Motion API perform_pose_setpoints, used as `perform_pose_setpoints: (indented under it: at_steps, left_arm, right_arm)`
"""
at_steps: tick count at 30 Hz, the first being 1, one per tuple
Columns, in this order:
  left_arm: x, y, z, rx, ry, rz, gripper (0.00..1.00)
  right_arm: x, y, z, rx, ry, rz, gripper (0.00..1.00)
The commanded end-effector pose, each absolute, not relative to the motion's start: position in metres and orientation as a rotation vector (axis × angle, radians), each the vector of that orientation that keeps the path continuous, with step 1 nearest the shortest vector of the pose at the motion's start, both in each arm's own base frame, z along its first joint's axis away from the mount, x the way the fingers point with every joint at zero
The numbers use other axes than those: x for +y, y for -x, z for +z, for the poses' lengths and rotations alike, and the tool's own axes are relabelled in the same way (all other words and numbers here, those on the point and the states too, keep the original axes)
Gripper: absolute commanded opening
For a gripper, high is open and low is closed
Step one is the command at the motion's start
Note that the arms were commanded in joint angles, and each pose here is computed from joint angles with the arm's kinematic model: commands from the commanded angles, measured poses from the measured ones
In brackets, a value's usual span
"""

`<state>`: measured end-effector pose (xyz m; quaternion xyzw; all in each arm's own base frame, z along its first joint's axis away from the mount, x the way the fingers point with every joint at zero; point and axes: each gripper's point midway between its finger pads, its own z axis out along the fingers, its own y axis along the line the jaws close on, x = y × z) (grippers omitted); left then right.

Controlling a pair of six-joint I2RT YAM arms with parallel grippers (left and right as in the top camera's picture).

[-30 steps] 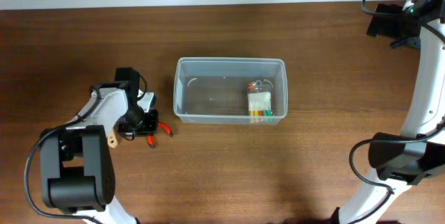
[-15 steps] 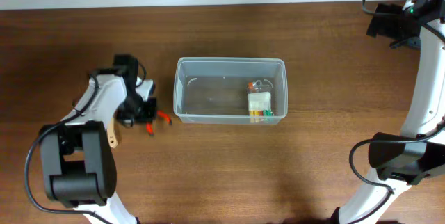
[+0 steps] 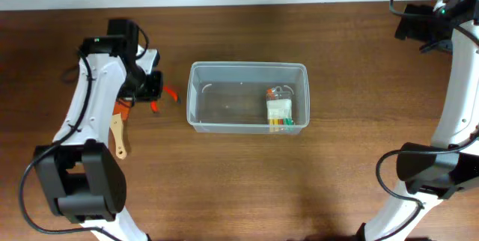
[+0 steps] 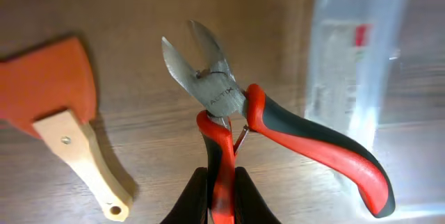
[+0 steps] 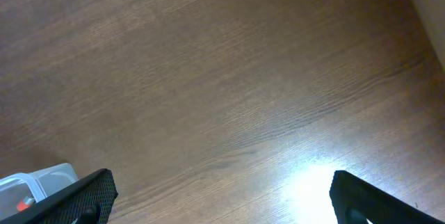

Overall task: Pack container
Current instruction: 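Carry the pliers over the box and release them inside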

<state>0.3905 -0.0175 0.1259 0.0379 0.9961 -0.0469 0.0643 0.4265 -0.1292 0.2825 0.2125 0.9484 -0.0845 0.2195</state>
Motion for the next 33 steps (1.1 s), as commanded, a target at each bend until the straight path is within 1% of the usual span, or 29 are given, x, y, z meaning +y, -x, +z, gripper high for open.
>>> perform_pose_setpoints:
  at_steps: [1,5,8,13,18,24,29,33]
  left_arm:
    - [-0.028,-0.406,0.155,2.938,-0.157,-0.144,0.02]
    - [-0.049,-0.411,0.181,2.884,-0.218,-0.199,0.02]
    - [-0.069,-0.412,0.190,2.862,-0.263,-0.215,0.02]
    - [-0.110,-0.405,0.191,2.850,-0.368,-0.240,0.02]
    - [-0.165,-0.398,0.194,2.783,-0.537,-0.271,0.02]
    - [-0.206,-0.397,0.200,2.697,-0.639,-0.292,0.02]
    - [-0.218,-0.398,0.194,2.685,-0.670,-0.299,0.02]
    - [-0.220,-0.402,0.167,2.748,-0.680,-0.286,0.02]
  right_arm:
    - [-0.127,-0.424,0.291,2.607,-0.569,-0.237,0.99]
    - [-0.128,-0.424,0.291,2.607,-0.570,-0.238,0.99]
    - [-0.128,-0.424,0.291,2.607,-0.569,-0.238,0.99]
    - [-0.128,-0.424,0.291,2.607,-0.570,-0.238,0.99]
    - [-0.128,-0.424,0.291,2.606,-0.569,-0.237,0.99]
    - [-0.128,-0.424,0.291,2.607,-0.570,-0.238,0.99]
    - [-0.128,-0.424,0.291,2.607,-0.570,-0.238,0.99]
    - [-0.128,-0.424,0.291,2.607,-0.570,-0.238,0.99]
